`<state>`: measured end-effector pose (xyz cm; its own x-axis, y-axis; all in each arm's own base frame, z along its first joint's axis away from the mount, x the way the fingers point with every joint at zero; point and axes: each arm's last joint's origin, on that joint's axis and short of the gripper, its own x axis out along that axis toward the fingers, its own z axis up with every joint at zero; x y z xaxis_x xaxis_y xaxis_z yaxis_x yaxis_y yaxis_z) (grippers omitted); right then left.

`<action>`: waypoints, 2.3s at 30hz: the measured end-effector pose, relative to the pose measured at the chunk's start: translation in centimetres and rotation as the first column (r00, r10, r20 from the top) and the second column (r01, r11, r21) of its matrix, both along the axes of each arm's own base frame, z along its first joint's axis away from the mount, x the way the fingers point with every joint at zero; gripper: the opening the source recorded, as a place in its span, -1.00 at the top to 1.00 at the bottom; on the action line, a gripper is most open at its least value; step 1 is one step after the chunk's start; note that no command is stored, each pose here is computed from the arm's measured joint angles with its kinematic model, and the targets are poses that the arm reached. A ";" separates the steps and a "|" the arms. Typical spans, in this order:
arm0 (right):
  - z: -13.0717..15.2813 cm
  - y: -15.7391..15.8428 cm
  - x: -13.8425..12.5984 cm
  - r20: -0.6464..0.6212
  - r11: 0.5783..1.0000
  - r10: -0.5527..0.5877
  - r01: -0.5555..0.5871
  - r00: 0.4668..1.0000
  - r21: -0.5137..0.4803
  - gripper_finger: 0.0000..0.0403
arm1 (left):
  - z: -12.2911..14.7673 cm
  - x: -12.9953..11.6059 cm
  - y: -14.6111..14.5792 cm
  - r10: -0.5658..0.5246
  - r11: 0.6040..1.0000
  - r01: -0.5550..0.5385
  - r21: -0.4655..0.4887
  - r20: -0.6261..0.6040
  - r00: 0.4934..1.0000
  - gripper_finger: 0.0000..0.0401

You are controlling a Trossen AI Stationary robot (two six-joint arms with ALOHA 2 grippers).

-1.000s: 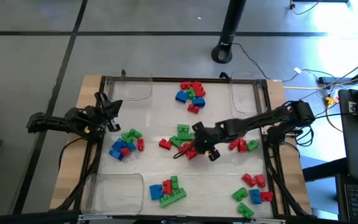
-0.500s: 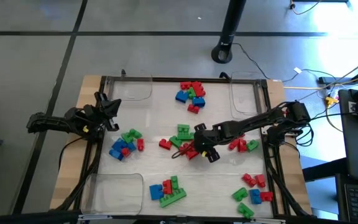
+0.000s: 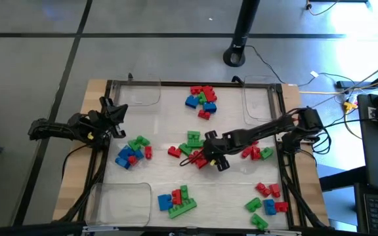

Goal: Sort blocks
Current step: Put the red game piece into the right transparent bin

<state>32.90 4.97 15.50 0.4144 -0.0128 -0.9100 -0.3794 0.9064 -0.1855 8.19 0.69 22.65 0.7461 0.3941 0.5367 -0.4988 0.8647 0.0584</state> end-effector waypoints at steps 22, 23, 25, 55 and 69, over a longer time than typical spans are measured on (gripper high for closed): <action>-1.3 0.0 1.0 -0.012 0.995 0.024 -0.025 1.000 -0.093 0.39 | 0.0 0.0 0.0 -0.001 1.000 0.001 -0.001 -0.001 1.000 0.98; -1.3 -0.1 1.0 -0.012 0.995 0.026 -0.027 1.000 -0.097 0.41 | 0.0 0.0 0.0 -0.001 1.000 0.001 -0.001 -0.001 1.000 0.98; -1.3 -0.1 1.0 -0.013 0.994 0.032 -0.033 0.999 -0.108 0.42 | 0.0 0.0 0.0 -0.001 1.000 0.001 -0.001 -0.001 1.000 0.98; 11.0 -5.6 -7.6 0.083 0.882 -0.220 0.235 0.972 -0.409 0.44 | 0.0 0.0 0.0 -0.001 1.000 0.001 -0.001 -0.005 1.000 0.98; 12.6 -17.7 -14.3 0.012 0.696 -0.625 0.565 0.780 -0.443 0.44 | 0.0 0.0 0.0 0.002 1.000 -0.002 -0.001 -0.006 1.000 0.98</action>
